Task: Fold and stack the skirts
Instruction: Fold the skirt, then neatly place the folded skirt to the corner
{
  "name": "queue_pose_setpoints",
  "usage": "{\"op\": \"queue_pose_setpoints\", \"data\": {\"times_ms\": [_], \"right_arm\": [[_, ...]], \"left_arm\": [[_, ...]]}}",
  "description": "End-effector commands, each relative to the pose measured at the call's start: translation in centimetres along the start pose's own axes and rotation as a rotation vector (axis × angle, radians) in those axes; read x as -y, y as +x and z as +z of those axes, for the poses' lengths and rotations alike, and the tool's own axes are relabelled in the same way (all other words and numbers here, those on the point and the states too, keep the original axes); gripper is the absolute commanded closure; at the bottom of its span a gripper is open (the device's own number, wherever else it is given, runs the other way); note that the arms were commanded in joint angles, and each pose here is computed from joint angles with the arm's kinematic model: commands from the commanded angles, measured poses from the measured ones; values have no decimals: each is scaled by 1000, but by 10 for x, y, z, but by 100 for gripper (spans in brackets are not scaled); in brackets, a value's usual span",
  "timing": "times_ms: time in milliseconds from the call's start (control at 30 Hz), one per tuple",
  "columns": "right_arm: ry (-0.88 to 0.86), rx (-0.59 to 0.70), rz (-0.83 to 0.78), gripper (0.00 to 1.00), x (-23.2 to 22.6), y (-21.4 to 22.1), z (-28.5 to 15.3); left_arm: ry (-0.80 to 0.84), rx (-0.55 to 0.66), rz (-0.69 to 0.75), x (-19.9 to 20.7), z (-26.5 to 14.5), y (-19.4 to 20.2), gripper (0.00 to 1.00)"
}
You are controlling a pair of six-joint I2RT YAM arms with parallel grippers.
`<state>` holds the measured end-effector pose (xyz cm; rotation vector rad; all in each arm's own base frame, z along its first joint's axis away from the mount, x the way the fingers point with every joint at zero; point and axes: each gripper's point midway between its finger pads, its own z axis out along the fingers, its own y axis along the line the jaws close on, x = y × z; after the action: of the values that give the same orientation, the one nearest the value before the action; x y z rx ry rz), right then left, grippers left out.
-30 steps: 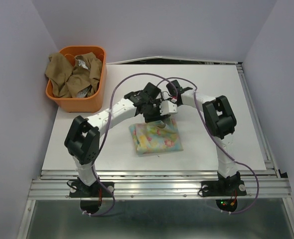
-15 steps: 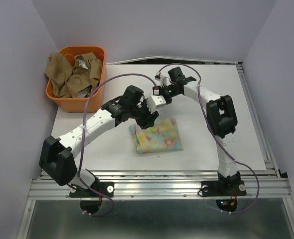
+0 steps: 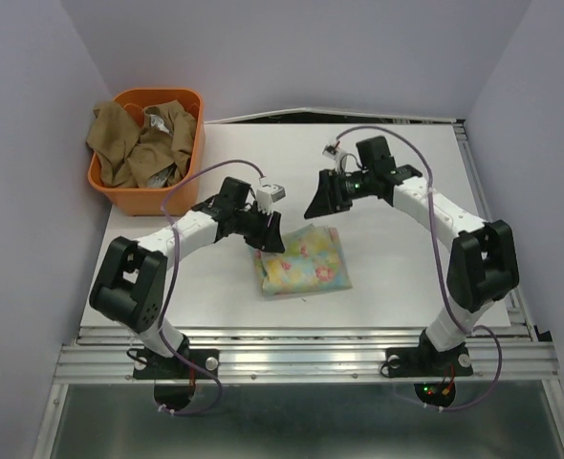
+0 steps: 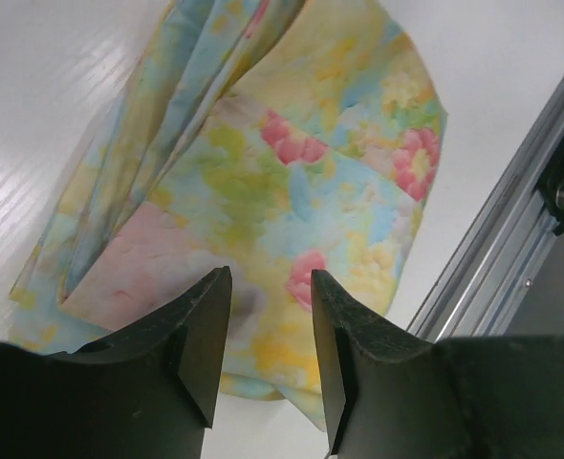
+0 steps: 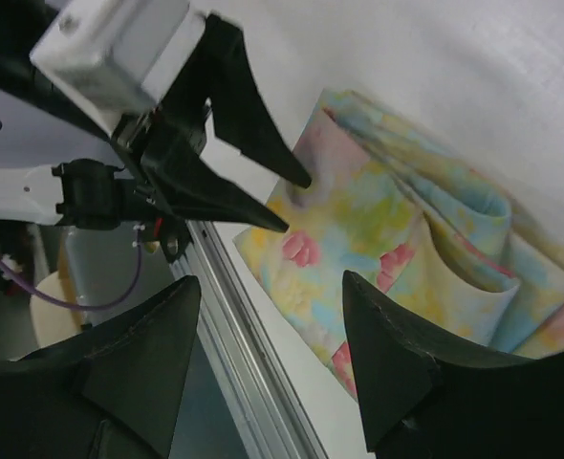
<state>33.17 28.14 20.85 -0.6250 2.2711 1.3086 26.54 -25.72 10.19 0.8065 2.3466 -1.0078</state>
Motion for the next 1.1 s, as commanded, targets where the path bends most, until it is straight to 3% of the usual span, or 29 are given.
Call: {"op": "queue_pose_setpoints", "data": {"times_ms": [0, 200, 300, 433, 567, 767, 800, 833, 967, 1067], "right_arm": [[-134, -129, 184, 34, 8, 74, 29], [-83, -207, 252, 35, 50, 112, 52], [53, -213, 250, 37, 84, 121, 61], [274, -166, 215, 36, 119, 113, 57], [559, -145, 164, 35, 159, 109, 32], [784, -159, 38, 35, 190, 108, -5], [811, -146, 27, 35, 194, 104, -14], [850, -149, 23, 35, 202, 104, -25], [898, -106, -31, 30, 198, 80, -50], [831, -32, -99, 22, 163, 42, -60]], "left_arm": [[12, -19, -60, -15, 15, 12, 51], [-46, -76, -111, -41, 32, 24, 51], [-94, -93, -132, -55, 32, 23, 50], [-110, -36, -44, -53, 23, -5, 45], [-167, 96, 92, -42, -6, -66, 31], [-274, 296, 248, -15, -69, -137, 25], [-292, 323, 270, -11, -79, -148, 21], [-324, 316, 291, -13, -87, -148, 3], [-411, 368, 355, -4, -123, -162, 1], [-453, 427, 386, 6, -147, -167, 1]]}}
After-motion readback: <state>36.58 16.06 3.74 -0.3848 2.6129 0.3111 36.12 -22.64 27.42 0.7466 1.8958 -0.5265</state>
